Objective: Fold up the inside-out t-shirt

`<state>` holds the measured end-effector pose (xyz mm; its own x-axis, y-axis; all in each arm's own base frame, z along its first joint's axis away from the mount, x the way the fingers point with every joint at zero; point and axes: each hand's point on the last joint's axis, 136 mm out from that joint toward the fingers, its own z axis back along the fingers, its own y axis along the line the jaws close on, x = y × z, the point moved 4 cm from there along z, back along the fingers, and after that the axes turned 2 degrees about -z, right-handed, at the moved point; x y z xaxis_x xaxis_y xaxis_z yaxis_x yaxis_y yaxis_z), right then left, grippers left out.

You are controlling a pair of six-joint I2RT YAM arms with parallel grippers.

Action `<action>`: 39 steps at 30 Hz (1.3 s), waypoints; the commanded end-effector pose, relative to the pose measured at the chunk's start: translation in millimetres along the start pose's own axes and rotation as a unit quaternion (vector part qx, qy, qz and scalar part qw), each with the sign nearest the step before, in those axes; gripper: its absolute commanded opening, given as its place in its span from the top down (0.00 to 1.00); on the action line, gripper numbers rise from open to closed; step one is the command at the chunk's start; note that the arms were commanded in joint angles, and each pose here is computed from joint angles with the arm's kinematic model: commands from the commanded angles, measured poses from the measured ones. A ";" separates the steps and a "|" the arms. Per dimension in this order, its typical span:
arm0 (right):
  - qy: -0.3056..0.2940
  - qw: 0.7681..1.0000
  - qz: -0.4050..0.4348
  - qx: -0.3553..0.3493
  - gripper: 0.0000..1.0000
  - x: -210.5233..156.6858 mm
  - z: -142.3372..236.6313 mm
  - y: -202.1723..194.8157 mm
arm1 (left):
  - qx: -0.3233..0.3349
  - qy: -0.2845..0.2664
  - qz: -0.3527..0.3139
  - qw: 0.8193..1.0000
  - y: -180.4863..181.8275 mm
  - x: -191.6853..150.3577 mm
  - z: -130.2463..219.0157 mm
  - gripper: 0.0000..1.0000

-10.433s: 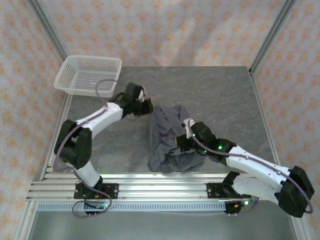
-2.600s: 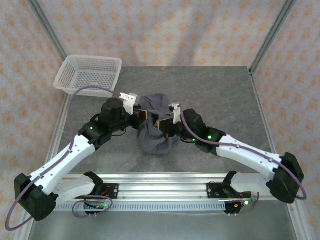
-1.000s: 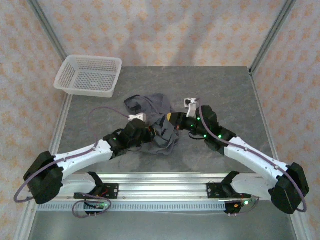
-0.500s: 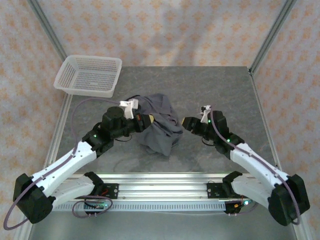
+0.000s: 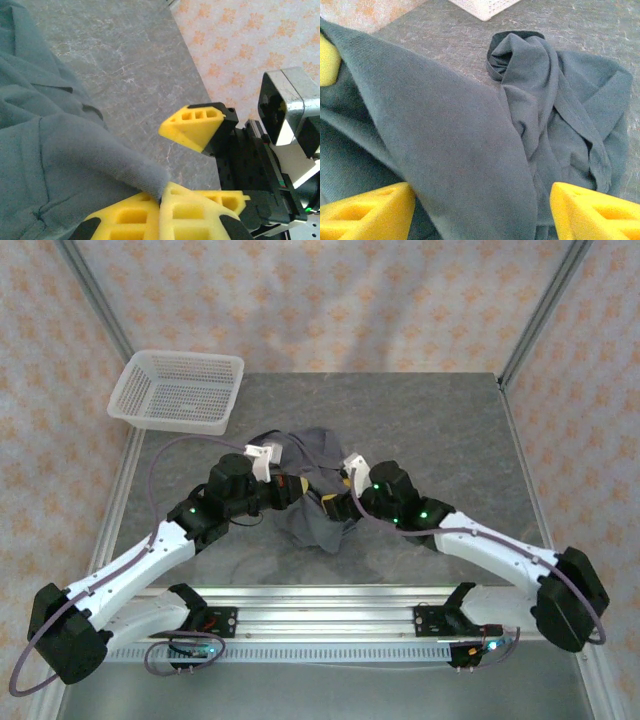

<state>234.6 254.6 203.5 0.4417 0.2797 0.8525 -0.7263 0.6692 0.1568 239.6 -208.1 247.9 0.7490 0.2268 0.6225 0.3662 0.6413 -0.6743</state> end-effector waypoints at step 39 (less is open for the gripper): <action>-0.030 0.915 -0.357 0.184 1.00 73.5 12.4 -13.6 | 0.211 -0.048 -0.203 0.955 36.3 -1.1 38.4 0.40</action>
<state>262.8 258.3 247.9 0.8757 -0.1353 0.4634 -0.3757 0.4117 0.8303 227.4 -172.4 247.0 0.5346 -0.0173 0.8449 0.4094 0.8799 -0.2410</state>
